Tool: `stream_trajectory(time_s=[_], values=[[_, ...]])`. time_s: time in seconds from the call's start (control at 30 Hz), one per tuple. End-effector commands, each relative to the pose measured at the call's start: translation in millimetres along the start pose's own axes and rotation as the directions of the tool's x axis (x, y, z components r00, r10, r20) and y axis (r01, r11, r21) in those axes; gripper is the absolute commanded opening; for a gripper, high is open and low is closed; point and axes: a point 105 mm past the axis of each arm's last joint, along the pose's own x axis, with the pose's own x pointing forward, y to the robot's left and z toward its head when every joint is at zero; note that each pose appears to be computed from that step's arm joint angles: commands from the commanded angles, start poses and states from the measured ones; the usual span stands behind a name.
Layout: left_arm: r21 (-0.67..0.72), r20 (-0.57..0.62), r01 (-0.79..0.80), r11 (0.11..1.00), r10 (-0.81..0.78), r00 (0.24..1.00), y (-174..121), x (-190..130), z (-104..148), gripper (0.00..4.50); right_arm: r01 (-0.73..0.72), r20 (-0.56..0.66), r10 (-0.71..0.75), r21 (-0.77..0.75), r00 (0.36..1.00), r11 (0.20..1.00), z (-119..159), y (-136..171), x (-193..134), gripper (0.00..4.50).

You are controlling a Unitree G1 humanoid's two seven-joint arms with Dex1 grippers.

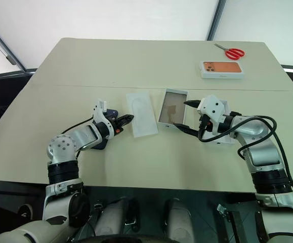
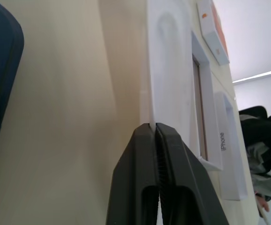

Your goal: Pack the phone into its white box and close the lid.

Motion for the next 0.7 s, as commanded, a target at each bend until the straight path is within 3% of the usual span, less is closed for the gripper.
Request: stream_trajectory(time_s=[0.03, 0.3, 0.57, 0.7], values=[[-0.078, 0.018, -0.008, 0.997, 0.010, 1.000, 4.3, -3.0, 3.5, 0.04, 0.012, 0.035, -0.010, -0.041, 0.999, 0.999, 12.2, -2.0, -1.7, 4.50], [-0.091, 0.087, 0.059, 0.994, -0.051, 0.995, -13.1, -15.9, 35.1, 0.04, -0.065, 0.023, 0.064, 0.045, 0.998, 0.997, 7.6, 10.1, 3.3, 4.50], [0.078, 0.110, 0.065, 0.995, -0.074, 0.991, -29.9, -27.1, 63.0, 0.04, -0.144, -0.084, 0.159, 0.165, 0.984, 0.976, -12.4, 15.7, 33.2, 4.50], [0.111, 0.151, 0.032, 0.993, -0.048, 0.987, -26.0, -30.2, 74.6, 0.04, -0.152, -0.082, 0.170, 0.186, 0.982, 0.971, -14.1, 13.1, 47.0, 4.50]])
